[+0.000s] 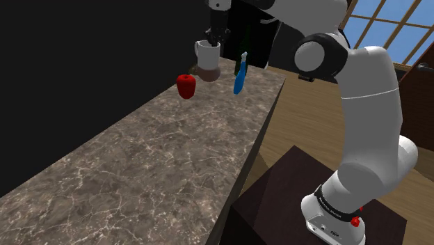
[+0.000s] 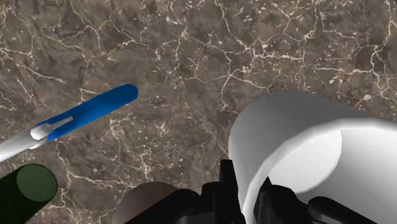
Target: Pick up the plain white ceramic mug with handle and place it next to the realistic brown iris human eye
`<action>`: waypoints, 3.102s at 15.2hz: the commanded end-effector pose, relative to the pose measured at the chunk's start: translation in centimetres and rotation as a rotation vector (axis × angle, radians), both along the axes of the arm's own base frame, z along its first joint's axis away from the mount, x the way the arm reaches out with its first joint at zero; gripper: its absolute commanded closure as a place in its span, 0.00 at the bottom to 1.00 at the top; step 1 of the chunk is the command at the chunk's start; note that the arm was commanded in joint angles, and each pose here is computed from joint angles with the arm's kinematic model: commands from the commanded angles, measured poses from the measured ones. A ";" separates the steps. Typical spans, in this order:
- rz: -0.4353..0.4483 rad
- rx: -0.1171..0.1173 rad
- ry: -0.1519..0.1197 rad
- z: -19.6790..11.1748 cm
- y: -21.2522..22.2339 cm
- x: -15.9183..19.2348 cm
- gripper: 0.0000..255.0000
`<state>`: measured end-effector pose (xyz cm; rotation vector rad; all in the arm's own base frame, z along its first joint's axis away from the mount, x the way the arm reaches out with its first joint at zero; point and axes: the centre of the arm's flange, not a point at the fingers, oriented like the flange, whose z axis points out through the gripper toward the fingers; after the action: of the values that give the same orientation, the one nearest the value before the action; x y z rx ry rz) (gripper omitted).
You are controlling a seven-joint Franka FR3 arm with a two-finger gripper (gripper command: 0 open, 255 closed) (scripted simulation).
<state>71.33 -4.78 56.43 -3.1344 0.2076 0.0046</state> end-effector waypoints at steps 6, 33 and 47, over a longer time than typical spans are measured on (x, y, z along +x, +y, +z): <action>0.000 -0.001 0.000 -3.3 -1.5 0.5 1.00; 0.000 -0.001 0.000 -17.5 -1.5 0.5 1.00; 0.000 -0.001 0.000 -20.5 -1.5 0.5 0.00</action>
<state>71.85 -6.24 35.90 -3.1352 0.2076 0.0048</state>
